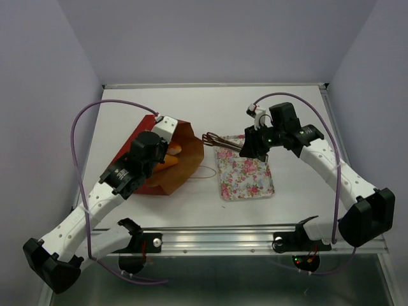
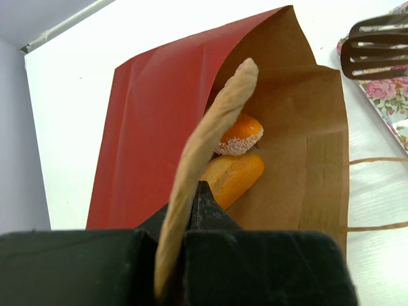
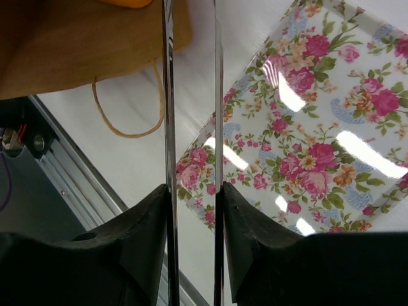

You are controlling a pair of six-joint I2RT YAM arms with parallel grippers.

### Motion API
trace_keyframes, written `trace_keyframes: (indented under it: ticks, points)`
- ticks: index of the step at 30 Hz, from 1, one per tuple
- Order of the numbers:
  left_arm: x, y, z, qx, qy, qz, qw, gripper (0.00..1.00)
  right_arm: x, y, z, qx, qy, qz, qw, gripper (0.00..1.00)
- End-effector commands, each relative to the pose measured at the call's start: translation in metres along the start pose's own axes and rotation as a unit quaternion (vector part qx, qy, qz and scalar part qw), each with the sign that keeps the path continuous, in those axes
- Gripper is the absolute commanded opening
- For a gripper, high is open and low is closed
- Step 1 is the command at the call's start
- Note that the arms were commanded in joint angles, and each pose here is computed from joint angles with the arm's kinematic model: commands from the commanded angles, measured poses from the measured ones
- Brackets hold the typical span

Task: Take the fake bread out of the paper bag

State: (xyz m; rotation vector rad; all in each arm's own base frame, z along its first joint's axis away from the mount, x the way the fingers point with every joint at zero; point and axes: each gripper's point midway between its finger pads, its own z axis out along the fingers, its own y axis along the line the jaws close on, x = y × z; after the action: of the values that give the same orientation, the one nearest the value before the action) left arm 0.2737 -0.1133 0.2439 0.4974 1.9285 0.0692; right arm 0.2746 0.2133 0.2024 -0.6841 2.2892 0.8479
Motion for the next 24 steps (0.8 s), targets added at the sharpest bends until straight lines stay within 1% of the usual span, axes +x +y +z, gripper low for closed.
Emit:
trace_keyframes:
  ticks: [1,5,8,10,11,14,15,16,17,19,20,22,24]
  points:
    - [-0.023,0.003,-0.001,-0.008,-0.026,-0.013,1.0,0.0,-0.014,0.03,-0.022,-0.017,-0.02,-0.048,0.998,0.41]
    - [-0.024,0.001,0.001,-0.005,-0.024,-0.015,1.0,0.0,-0.013,0.047,-0.032,-0.02,-0.02,-0.08,0.996,0.4]
    - [-0.025,0.0,0.001,-0.002,-0.026,-0.018,1.0,0.0,-0.019,0.053,-0.044,-0.013,-0.035,-0.108,0.993,0.41]
    - [-0.027,0.0,0.0,-0.001,-0.03,-0.021,0.999,0.0,-0.013,0.065,-0.04,-0.027,-0.023,-0.134,0.99,0.42]
    - [-0.028,0.0,0.0,0.0,-0.031,-0.022,0.999,0.0,-0.012,0.063,-0.039,-0.021,-0.021,-0.133,0.991,0.42]
    - [-0.029,-0.002,-0.002,0.006,-0.032,-0.021,0.999,0.0,-0.01,0.07,-0.021,-0.021,-0.006,-0.166,0.986,0.42]
    - [-0.029,-0.002,-0.003,0.005,-0.031,-0.022,0.999,0.0,-0.013,0.074,-0.014,-0.027,-0.01,-0.187,0.982,0.42]
    - [-0.029,-0.003,-0.003,0.007,-0.032,-0.022,0.999,0.0,-0.009,0.081,-0.004,-0.037,0.0,-0.202,0.979,0.42]
    - [-0.028,-0.003,-0.004,0.009,-0.03,-0.02,0.999,0.0,-0.016,0.083,0.001,-0.031,-0.008,-0.22,0.975,0.42]
    - [-0.027,-0.004,-0.004,0.011,-0.028,-0.02,0.999,0.0,-0.017,0.085,0.018,-0.027,0.003,-0.235,0.972,0.44]
    - [-0.027,-0.006,-0.004,0.014,-0.028,-0.02,0.999,0.0,-0.027,0.082,0.022,-0.008,-0.006,-0.245,0.969,0.45]
    - [-0.026,-0.008,-0.005,0.017,-0.028,-0.018,0.999,0.0,-0.032,0.079,0.039,0.006,0.0,-0.252,0.968,0.48]
    - [-0.024,-0.009,-0.005,0.019,-0.025,-0.017,0.999,0.0,-0.046,0.073,0.046,0.028,-0.016,-0.254,0.967,0.48]
